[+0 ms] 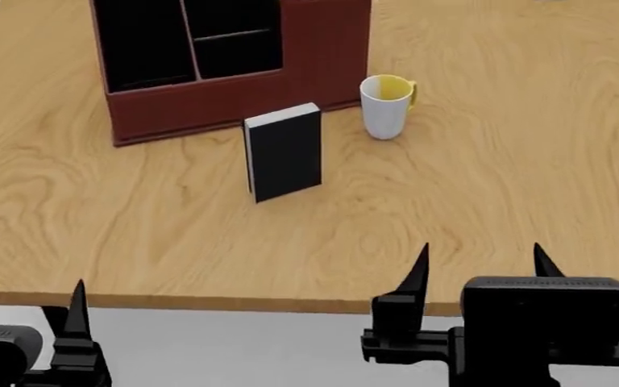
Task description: Pick up the book and place it in the front compartment of the caddy.
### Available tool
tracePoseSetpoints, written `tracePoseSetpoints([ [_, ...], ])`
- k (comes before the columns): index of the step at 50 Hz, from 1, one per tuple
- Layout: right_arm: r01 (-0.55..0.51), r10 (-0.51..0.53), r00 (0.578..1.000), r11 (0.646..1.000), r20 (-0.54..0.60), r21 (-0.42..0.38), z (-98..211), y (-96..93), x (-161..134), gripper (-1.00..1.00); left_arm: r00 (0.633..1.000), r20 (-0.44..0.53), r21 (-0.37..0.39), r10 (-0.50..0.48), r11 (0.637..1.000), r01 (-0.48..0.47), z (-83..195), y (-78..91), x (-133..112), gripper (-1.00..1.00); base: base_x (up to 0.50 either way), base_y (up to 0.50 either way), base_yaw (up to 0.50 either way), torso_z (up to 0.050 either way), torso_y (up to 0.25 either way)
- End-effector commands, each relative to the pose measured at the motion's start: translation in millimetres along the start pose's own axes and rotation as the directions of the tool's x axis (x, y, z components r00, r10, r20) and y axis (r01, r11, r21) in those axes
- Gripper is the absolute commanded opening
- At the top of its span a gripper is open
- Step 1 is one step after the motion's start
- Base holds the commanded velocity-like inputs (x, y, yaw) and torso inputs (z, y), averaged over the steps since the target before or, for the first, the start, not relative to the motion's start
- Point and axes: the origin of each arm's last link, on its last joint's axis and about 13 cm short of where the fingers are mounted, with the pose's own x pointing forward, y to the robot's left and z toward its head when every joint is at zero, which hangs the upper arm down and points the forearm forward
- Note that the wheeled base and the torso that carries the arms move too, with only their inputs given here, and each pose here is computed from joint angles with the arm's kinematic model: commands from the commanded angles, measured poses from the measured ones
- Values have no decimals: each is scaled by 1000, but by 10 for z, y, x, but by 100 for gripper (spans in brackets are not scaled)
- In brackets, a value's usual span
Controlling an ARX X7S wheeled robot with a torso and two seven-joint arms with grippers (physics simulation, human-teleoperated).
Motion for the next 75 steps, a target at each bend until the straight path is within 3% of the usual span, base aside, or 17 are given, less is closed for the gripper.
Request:
tracePoseSetpoints([
  [1,12,-12,1000,1000,7,4,23,-25,11,100,1000,9,-10,-8,1000,8,20,11,13,100,500,0,0,0,0],
  [75,-15,15,1000,1000,13,0,53,4,-13,100,1000,19,-6,-4,1000,4,46,17,22,100,500,0,0,0,1],
])
